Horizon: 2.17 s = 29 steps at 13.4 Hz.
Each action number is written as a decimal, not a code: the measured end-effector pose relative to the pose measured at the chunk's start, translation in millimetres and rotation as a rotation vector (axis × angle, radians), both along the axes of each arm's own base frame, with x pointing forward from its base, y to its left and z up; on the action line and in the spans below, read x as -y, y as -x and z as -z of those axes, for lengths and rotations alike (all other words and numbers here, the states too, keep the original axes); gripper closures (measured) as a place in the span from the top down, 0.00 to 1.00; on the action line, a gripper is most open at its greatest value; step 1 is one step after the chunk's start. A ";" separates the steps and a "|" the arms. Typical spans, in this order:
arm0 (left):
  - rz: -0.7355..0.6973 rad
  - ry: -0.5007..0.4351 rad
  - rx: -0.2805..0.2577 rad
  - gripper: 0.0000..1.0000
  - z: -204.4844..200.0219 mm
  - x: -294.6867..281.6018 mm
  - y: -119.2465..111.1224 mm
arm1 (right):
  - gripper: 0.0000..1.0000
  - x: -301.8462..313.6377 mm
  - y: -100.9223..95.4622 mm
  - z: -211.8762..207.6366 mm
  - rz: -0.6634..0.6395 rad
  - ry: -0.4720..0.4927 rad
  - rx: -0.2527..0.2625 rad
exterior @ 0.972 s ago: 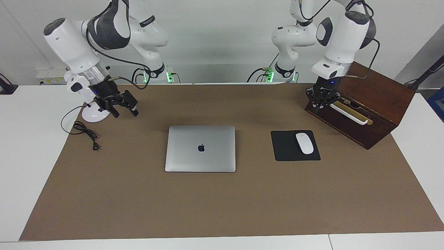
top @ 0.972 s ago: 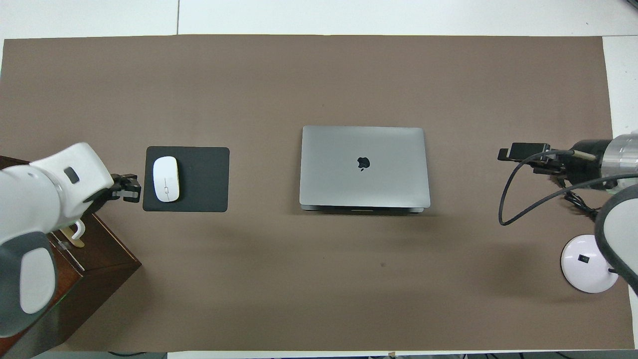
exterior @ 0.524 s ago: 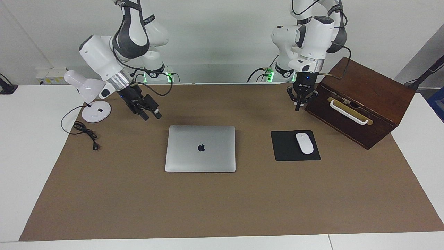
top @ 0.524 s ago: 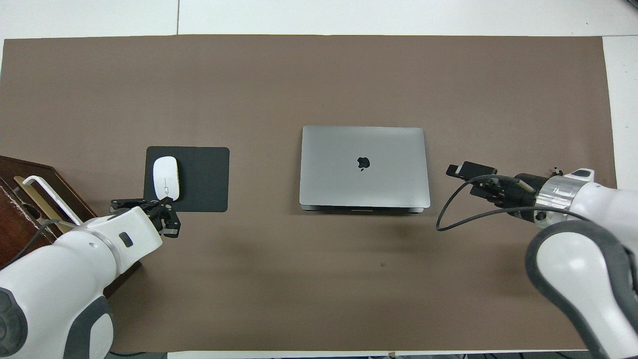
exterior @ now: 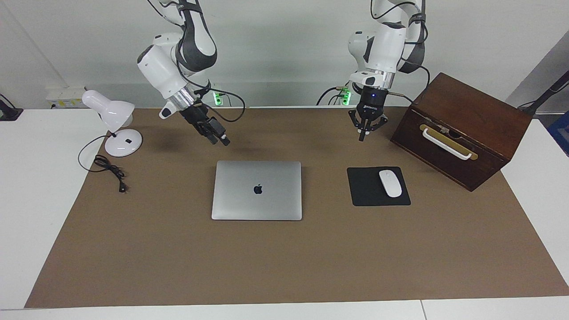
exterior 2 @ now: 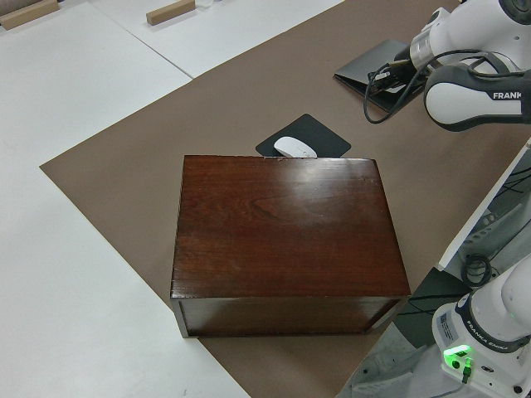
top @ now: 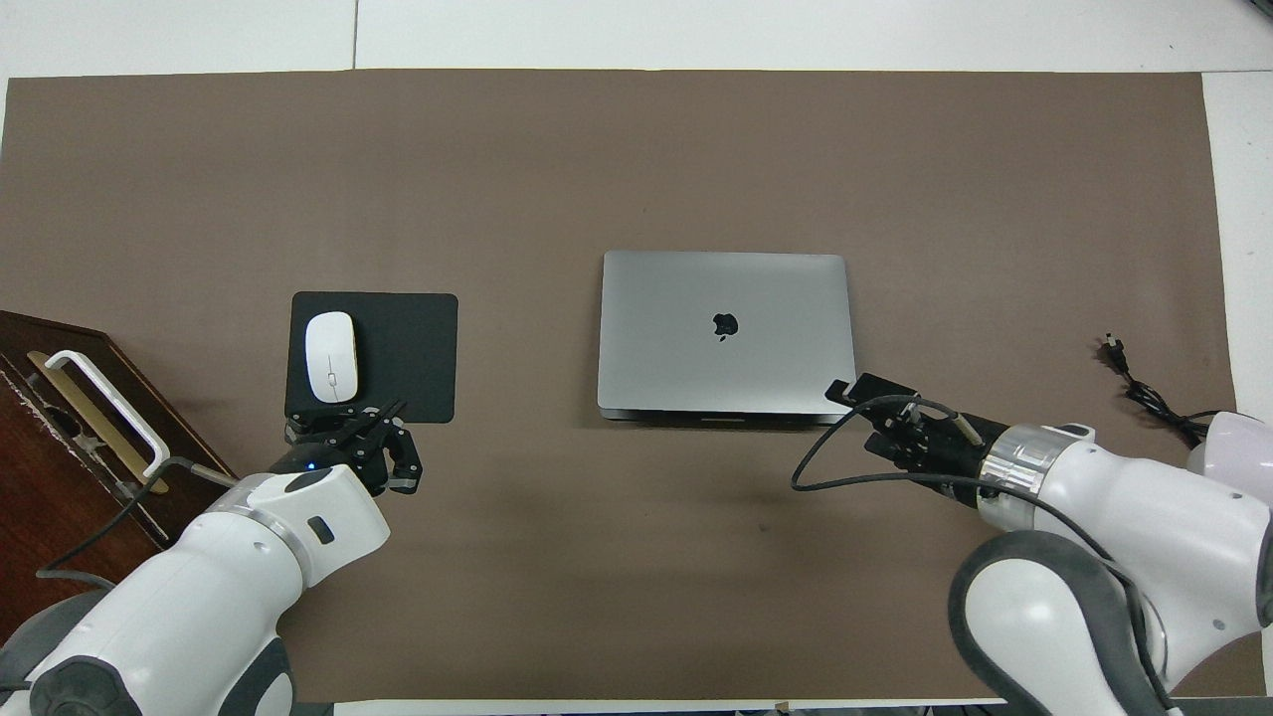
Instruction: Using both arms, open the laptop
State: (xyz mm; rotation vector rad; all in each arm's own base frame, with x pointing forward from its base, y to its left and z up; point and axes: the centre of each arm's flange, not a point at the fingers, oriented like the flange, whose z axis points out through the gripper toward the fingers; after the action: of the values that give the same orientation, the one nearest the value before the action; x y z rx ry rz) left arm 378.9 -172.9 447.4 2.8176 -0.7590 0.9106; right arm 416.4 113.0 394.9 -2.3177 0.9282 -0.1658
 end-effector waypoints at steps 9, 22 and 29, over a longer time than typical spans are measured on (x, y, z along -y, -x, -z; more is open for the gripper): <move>0.051 0.155 0.105 0.01 77.9 65.2 20.2 | 1.00 -11.2 7.2 18.6 0.289 -0.073 -0.008; 0.102 0.186 0.037 0.01 145.1 124.2 22.2 | 1.00 -17.1 19.8 47.8 0.330 -0.166 0.096; 0.152 0.180 0.015 0.01 162.4 156.7 22.1 | 1.00 -44.1 30.7 57.6 0.328 -0.178 0.082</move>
State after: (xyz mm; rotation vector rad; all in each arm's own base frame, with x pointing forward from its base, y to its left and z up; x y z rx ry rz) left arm 356.8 -329.6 284.9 2.5619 -0.8350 0.9259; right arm 385.8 157.1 337.2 -1.9702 1.2245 -0.2992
